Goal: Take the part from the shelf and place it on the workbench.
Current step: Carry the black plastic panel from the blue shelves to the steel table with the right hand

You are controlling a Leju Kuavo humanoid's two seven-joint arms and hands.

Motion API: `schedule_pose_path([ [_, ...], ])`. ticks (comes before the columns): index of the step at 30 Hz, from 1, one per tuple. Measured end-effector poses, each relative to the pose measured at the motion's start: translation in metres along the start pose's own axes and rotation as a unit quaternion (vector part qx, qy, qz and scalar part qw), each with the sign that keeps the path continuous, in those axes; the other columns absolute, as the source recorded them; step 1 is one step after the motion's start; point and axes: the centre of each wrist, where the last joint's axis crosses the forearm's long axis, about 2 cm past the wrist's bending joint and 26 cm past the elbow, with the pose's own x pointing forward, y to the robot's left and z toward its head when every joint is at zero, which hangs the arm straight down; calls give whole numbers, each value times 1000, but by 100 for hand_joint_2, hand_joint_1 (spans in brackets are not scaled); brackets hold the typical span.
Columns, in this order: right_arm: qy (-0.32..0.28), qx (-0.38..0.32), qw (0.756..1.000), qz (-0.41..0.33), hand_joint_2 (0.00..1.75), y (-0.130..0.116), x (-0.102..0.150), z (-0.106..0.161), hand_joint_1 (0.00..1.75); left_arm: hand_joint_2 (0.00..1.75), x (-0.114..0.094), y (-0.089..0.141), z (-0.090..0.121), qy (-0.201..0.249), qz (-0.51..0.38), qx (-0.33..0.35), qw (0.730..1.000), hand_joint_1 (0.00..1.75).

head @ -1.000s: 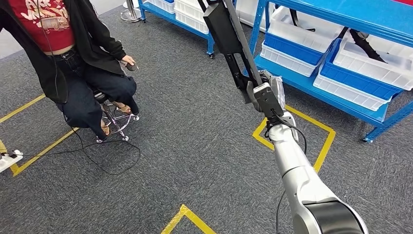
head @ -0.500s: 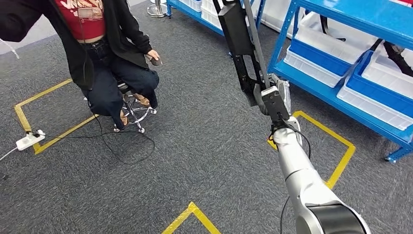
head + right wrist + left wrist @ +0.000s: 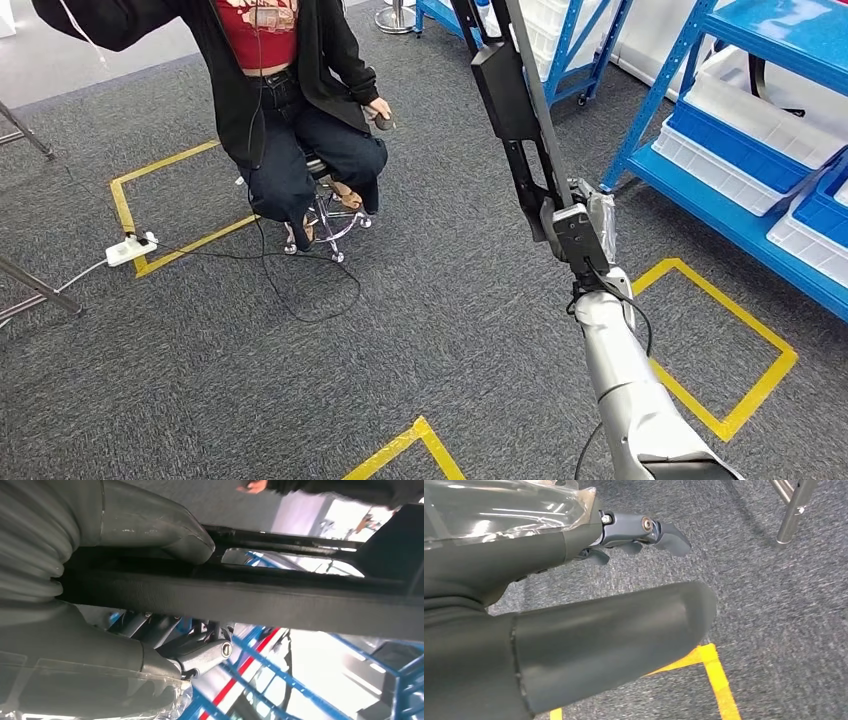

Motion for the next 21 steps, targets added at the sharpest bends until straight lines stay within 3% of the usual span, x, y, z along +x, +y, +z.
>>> schedule_pose_path([
  [11, -21, -46, 997, 52, 175, -63, 23, -5, 175, 0, 2, -1, -1, -8, -18, -15, 1000, 0],
  [21, -41, -63, 995, 67, 175, -84, 28, -7, 175, 0, 8, -2, -2, -15, -18, -17, 1000, 0],
])
